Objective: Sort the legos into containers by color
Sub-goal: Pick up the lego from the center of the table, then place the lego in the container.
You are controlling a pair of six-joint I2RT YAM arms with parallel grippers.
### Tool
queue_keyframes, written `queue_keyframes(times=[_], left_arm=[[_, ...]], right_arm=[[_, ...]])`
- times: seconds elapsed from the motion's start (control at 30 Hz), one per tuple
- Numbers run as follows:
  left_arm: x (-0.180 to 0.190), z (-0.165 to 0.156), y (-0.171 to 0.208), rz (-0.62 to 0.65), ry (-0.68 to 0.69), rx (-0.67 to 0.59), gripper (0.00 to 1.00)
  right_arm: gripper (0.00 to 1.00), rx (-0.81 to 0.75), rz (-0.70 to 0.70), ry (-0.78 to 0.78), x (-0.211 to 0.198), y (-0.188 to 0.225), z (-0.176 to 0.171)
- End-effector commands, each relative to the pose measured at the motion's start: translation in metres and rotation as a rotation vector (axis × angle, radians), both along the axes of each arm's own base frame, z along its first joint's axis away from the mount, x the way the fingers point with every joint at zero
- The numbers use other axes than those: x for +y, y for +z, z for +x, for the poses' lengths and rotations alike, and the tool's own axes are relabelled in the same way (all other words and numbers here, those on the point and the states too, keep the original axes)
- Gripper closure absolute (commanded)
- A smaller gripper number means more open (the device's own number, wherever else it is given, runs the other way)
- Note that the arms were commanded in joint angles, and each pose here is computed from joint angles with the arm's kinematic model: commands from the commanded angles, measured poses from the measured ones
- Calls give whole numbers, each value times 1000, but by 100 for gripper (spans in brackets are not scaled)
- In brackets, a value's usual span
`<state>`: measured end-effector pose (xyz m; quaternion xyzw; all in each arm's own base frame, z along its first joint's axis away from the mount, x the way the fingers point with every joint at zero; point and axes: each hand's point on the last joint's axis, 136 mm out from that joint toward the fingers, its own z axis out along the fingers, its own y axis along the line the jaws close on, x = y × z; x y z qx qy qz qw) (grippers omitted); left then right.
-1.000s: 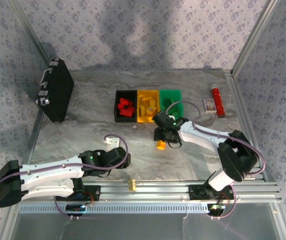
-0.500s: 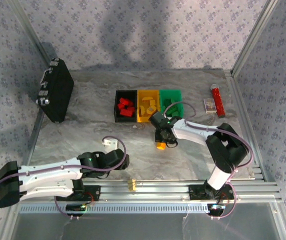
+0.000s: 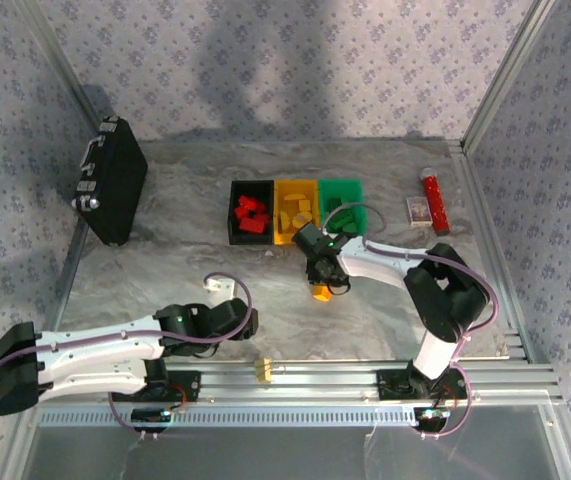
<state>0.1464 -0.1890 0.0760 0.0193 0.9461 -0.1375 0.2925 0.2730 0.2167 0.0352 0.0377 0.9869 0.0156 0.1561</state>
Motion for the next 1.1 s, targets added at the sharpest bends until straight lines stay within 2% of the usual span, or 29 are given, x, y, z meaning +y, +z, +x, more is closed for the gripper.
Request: queue_keyframes(times=[0.0,0.17,0.4,0.53,0.83,0.87,0.93,0.97,1.07], left_arm=[[2,1,3,-4,9,-16,19],[2,2,2,0,6,-25,19],[1,0,-2,2,6,-11,20],[-1,-2,-2,-3,4,-9,20],[-11,-7,3,1,-16,-20,20],[-11,-8,3,3,-16,-22,20],[-14,-8,3,-2,-20,-22,20],[-14,-8,3,-2,-21,-22,20],[-19,-9,5,0,-35,-19,20]], right_arm=[[68,-30,-38,12,-1,18,4],[68,-91,-18,57,13,47,16],[68,-159,11,114,40,88,57],[68,-153,58,126,55,86,85],[67,-122,22,118,61,76,148],[63,-125,25,115,61,76,152],[42,-132,59,138,67,80,161],[36,-145,71,148,68,85,164],[28,-204,68,151,64,109,166]])
